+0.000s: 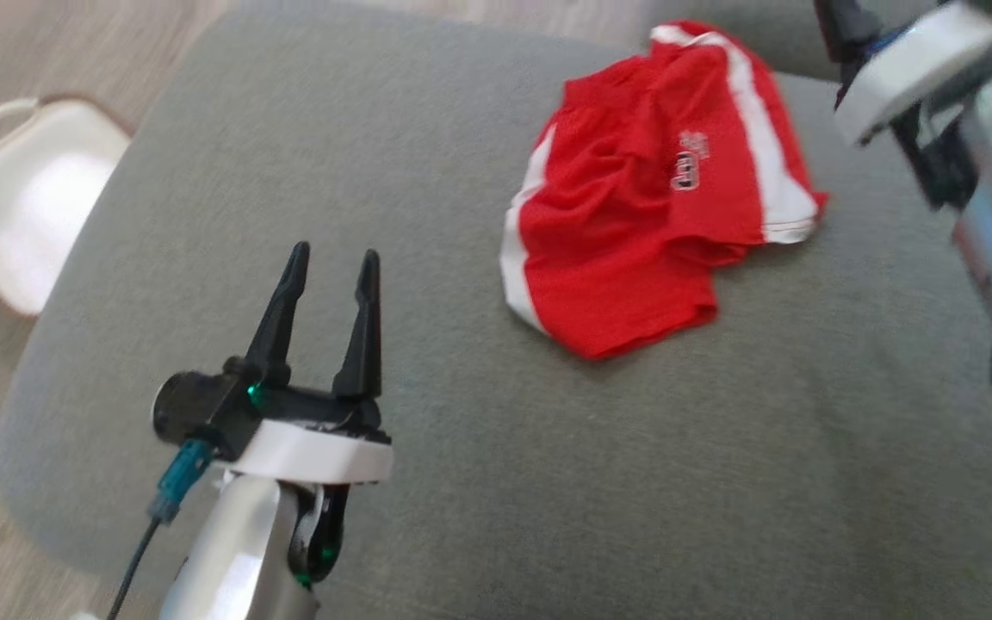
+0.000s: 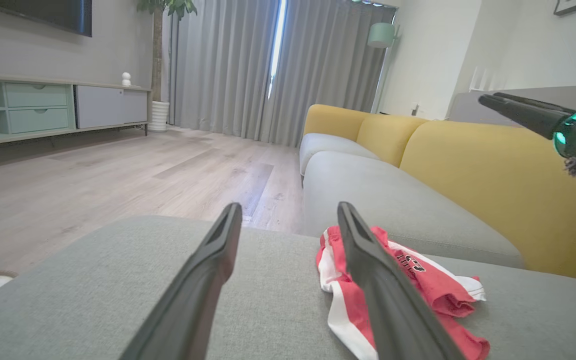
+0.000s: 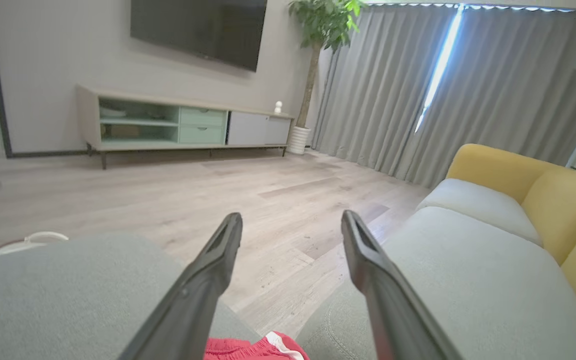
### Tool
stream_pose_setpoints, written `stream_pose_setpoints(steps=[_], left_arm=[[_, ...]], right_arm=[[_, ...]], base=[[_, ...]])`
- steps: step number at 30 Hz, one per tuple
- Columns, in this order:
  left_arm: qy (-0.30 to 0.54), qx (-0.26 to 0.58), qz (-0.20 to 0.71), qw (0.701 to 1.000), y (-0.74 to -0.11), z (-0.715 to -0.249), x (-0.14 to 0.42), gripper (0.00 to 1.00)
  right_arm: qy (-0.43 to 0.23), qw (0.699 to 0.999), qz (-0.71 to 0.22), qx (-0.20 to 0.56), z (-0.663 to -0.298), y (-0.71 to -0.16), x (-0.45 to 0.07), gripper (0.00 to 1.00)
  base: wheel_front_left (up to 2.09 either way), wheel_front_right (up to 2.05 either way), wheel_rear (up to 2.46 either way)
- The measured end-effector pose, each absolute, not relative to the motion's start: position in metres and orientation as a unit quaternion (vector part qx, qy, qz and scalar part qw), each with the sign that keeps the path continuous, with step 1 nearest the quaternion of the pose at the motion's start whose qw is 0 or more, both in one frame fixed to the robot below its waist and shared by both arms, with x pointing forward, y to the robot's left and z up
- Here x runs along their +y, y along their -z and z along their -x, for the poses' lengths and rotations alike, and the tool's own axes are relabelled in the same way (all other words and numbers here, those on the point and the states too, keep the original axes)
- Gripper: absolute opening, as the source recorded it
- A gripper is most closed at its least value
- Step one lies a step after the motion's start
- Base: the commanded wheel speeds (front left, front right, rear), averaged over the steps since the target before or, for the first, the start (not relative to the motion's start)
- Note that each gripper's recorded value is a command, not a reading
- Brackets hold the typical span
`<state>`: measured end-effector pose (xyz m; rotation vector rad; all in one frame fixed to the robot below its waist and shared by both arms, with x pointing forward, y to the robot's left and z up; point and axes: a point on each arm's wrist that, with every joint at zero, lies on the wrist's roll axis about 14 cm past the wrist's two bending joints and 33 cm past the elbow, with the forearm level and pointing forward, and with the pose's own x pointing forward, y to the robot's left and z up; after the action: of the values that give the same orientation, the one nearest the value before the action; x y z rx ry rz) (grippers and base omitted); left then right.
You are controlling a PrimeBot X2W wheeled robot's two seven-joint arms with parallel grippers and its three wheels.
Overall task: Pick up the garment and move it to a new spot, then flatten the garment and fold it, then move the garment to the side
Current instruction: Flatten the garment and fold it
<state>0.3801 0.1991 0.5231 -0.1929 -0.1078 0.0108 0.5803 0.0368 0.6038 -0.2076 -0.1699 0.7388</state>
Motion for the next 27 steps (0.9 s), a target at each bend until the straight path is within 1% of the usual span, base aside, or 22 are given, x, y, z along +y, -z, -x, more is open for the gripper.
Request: stream_pose_setpoints(steps=[1, 2, 3, 5, 6, 13, 19, 22, 27], left_arm=[[-0.003, -0.056, 0.097, 0.994, -0.524, -0.379, 0.198, 1.0], [-0.003, -0.056, 0.097, 0.994, -0.524, -0.379, 0.198, 1.0], [0.0, -0.058, 0.101, 0.993, -0.524, -0.376, 0.195, 1.0], [0.005, -0.059, 0.103, 0.993, -0.524, -0.373, 0.191, 1.0], [0.005, -0.059, 0.103, 0.993, -0.524, -0.373, 0.191, 1.0], [0.034, -0.071, 0.109, 0.991, -0.531, -0.372, 0.172, 1.0], [0.055, -0.073, 0.112, 0.99, -0.533, -0.37, 0.158, 1.0], [0.058, -0.074, 0.113, 0.989, -0.534, -0.369, 0.156, 1.0], [0.056, -0.07, 0.112, 0.99, -0.531, -0.368, 0.158, 1.0]], right_arm=[[-0.353, 0.927, 0.09, -0.088, -0.573, -0.604, 0.029, 1.0], [-0.353, 0.927, 0.09, -0.088, -0.573, -0.604, 0.029, 1.0], [-0.334, 0.936, 0.066, -0.086, -0.557, -0.596, 0.011, 1.0], [-0.313, 0.946, 0.045, -0.079, -0.537, -0.582, -0.006, 1.0], [-0.313, 0.946, 0.045, -0.079, -0.537, -0.582, -0.006, 1.0], [-0.233, 0.971, -0.021, -0.056, -0.465, -0.539, -0.051, 1.0], [-0.201, 0.978, -0.043, -0.02, -0.412, -0.504, -0.065, 1.0], [-0.196, 0.979, -0.049, -0.008, -0.401, -0.496, -0.068, 1.0], [-0.206, 0.978, -0.044, -0.009, -0.402, -0.499, -0.06, 1.0]], base=[[0.0, 0.0, 0.0], [0.0, 0.0, 0.0], [0.0, 0.0, 0.0], [0.0, 0.0, 0.0], [0.0, 0.0, 0.0], [0.0, 0.0, 0.0], [0.0, 0.0, 0.0], [0.0, 0.0, 0.0], [0.0, 0.0, 0.0]])
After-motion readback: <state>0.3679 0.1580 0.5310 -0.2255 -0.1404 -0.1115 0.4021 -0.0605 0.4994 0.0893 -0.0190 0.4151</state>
